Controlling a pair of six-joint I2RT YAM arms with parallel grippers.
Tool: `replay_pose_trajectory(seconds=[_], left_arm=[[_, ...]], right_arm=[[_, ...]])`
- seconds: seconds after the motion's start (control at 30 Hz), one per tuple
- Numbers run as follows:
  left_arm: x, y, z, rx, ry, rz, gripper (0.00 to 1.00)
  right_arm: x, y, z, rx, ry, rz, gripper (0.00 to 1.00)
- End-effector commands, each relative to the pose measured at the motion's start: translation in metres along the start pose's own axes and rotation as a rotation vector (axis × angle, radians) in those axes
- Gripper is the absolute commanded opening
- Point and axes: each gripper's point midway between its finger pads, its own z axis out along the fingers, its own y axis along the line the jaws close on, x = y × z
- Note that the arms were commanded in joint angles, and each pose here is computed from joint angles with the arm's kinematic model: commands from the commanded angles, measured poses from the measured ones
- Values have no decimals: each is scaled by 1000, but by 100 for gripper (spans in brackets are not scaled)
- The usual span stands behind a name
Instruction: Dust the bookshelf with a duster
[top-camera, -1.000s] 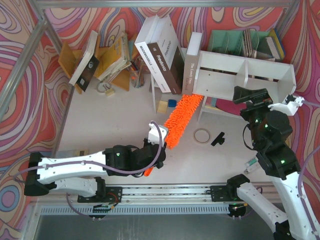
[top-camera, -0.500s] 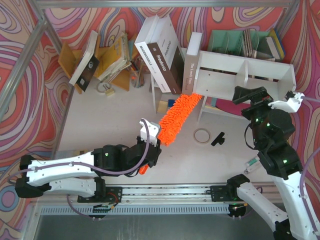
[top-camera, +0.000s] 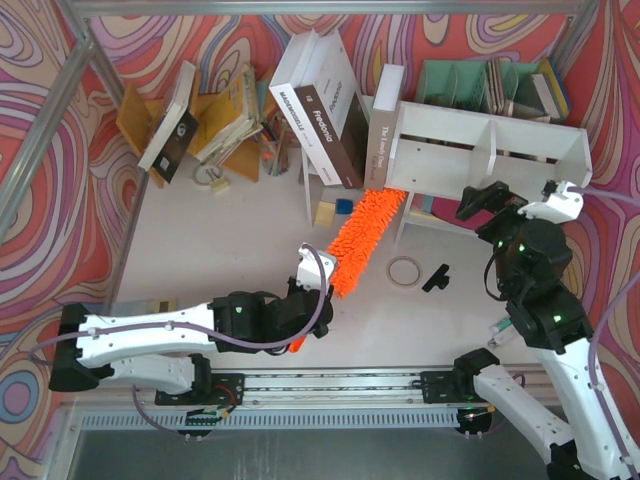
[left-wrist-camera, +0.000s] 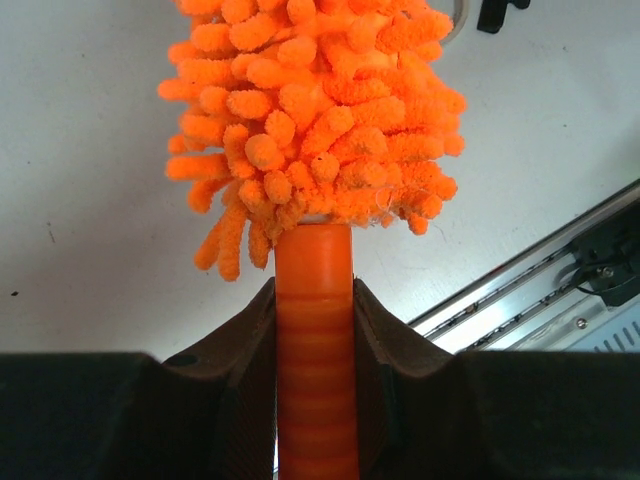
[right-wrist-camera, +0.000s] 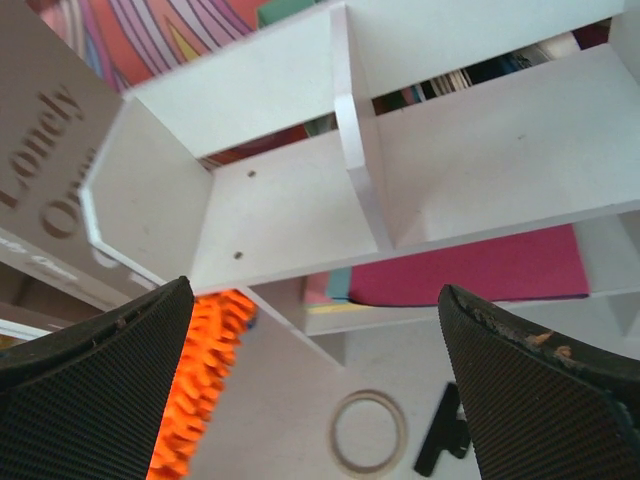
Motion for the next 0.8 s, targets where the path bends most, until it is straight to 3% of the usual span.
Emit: replay_pose_trajectory(seconds=[0.0,0.27,0.6,0.77], left_arm=[[-30,-18,-18,106,-83,-59,0],[-43,-15,-33,135,-121,-104,0],[8,-28,10,84,47,5,0],[-2,-10,9,11,-23,-19,0]], right_arm=[[-2,-10,3,29,-37,-93,99],[0,-17,-1,12,-67,-176,99],[14,-34,-6,37,-79,-218,99],[16,-38,-9,33,-92,-218,99]])
